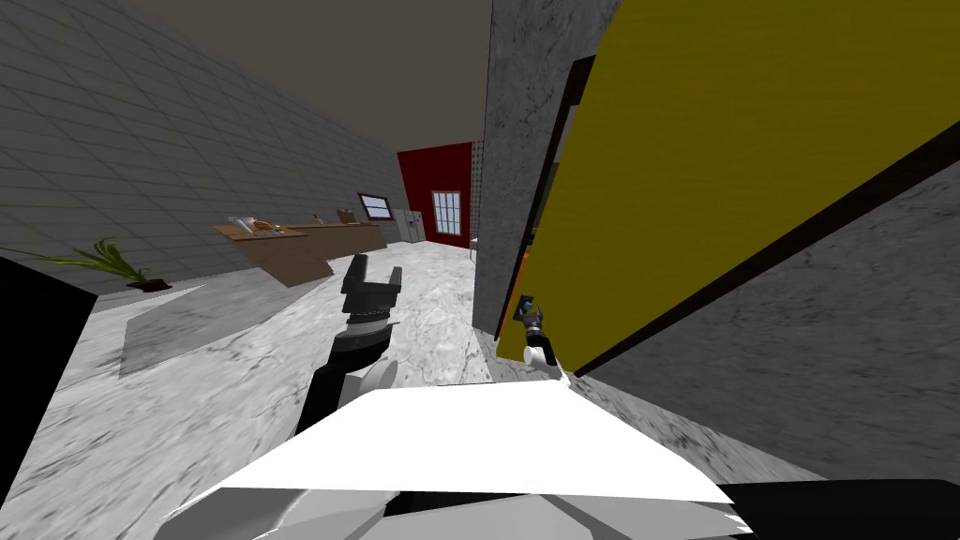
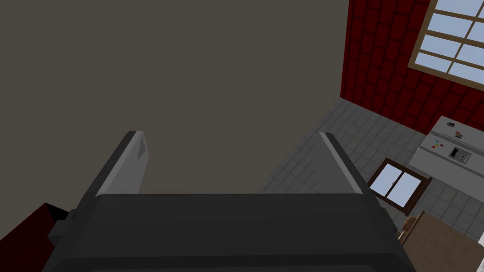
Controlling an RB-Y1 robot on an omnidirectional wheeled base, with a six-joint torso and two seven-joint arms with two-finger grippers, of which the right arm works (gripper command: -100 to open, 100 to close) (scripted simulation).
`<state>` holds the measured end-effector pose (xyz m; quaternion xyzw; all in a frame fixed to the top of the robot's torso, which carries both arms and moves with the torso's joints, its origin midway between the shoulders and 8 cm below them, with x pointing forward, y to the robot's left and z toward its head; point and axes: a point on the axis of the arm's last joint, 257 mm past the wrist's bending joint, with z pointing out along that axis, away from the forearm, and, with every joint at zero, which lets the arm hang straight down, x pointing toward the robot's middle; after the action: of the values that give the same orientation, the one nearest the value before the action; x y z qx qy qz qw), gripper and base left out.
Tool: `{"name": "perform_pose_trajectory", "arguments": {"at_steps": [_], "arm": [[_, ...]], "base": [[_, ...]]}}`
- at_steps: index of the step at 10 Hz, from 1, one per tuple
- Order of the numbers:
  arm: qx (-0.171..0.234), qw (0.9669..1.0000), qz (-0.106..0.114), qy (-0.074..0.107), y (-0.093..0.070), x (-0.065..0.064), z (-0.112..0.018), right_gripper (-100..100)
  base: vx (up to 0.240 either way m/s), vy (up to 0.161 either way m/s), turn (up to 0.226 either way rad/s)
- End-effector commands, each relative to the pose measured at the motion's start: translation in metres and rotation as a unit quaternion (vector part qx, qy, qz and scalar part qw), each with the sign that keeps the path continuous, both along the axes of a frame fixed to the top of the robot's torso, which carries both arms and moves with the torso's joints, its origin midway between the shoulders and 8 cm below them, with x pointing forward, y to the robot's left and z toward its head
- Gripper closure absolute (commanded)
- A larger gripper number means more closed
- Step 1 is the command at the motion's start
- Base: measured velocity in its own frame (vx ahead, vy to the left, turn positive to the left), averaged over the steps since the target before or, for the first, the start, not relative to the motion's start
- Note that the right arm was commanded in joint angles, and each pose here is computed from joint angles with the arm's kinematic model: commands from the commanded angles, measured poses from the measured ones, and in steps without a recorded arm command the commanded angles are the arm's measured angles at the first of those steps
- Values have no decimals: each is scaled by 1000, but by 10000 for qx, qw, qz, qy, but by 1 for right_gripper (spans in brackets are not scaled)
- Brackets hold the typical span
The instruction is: Pull the door open
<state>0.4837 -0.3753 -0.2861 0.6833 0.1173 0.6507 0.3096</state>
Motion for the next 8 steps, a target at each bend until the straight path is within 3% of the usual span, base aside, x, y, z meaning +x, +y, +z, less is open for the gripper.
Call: {"name": "perform_pose_trajectory", "arguments": {"at_steps": [1, 2, 4, 5, 8], "arm": [[482, 9988, -1, -110, 4, 0, -1, -100], [547, 9984, 1, -128, 4, 0, -1, -100], [1151, 9930, -3, -263, 9, -1, -3, -100], [1208, 9923, -1, -279, 9, -1, -3, -100], [2044, 9778, -10, -464, 15, -1, -6, -100]], "base": [[-81, -26, 70], [-72, -18, 27], [-72, -18, 54], [-75, -31, 30], [-71, -40, 59]]}}
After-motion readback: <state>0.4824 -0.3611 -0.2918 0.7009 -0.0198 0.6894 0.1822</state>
